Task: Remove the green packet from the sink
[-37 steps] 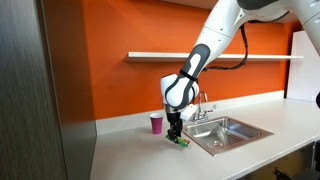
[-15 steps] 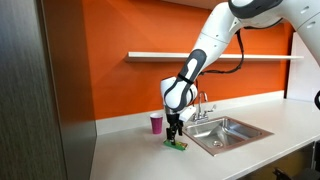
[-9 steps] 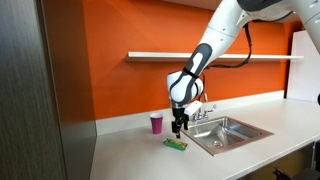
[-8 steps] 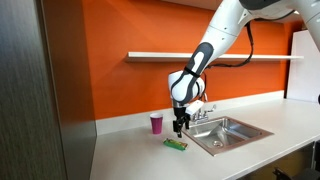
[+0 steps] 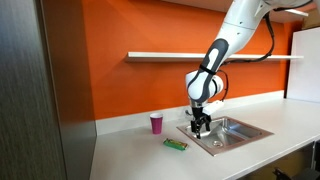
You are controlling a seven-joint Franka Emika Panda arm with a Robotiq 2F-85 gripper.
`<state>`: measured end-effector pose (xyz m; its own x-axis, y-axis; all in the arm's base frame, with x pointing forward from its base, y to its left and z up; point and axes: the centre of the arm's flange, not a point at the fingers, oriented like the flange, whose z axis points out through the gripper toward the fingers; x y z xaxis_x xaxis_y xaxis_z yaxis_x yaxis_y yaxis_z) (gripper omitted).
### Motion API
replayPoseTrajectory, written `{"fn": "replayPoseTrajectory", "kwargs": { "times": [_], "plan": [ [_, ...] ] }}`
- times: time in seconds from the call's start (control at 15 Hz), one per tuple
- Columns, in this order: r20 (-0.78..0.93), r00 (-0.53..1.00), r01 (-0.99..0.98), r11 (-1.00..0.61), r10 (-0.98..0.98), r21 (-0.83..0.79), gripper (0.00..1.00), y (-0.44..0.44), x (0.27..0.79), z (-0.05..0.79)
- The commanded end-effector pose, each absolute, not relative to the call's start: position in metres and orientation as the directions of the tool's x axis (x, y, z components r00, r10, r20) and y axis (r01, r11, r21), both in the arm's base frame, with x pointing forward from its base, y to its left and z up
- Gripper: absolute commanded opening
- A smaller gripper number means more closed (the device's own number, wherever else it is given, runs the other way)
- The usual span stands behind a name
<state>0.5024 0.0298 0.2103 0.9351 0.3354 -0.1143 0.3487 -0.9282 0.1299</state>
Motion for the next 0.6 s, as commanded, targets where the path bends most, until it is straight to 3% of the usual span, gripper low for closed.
{"fn": "replayPoseTrajectory", "kwargs": {
  "times": [0.0, 0.53],
  "plan": [
    [-0.137, 0.967, 0.23, -0.966, 0.213, 0.123, 1.0, -0.007, 0.466, 0.212],
    [-0.173, 0.984, 0.055, -0.991, 0.033, 0.123, 1.0, -0.057, 0.428, 0.204]
  ]
}}
